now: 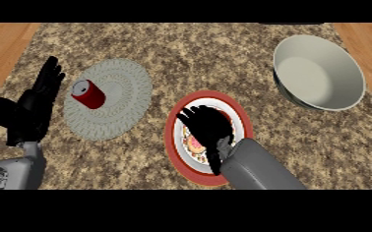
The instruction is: Pick the cupcake from the plate and place it in the bowl
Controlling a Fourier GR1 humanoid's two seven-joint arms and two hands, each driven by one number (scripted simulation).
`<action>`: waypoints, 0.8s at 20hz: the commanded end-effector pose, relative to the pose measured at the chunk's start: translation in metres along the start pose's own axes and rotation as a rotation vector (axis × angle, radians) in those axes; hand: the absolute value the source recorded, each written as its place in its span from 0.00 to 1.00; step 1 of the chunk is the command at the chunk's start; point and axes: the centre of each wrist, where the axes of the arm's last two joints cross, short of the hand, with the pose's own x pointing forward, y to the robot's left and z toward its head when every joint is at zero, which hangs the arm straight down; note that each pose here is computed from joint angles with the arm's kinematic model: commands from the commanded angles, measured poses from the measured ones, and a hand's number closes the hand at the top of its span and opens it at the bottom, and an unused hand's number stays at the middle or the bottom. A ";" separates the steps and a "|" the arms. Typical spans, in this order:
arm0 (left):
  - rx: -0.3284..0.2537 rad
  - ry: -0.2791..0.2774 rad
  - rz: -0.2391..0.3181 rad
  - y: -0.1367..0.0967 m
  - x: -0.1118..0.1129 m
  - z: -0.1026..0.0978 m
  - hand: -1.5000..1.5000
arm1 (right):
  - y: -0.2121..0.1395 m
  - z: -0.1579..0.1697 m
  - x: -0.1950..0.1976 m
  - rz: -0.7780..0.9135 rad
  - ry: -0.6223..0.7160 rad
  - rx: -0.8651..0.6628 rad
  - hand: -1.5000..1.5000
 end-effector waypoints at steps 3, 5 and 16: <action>0.012 0.007 -0.004 0.012 -0.006 0.006 0.50 | 0.019 -0.012 0.009 -0.002 0.023 -0.021 0.00; -0.009 0.010 0.003 -0.003 -0.002 0.001 0.50 | 0.037 -0.025 -0.001 0.017 0.025 -0.009 0.00; -0.011 -0.004 0.012 0.000 0.008 -0.002 0.50 | 0.028 -0.044 0.003 -0.046 -0.078 0.052 1.00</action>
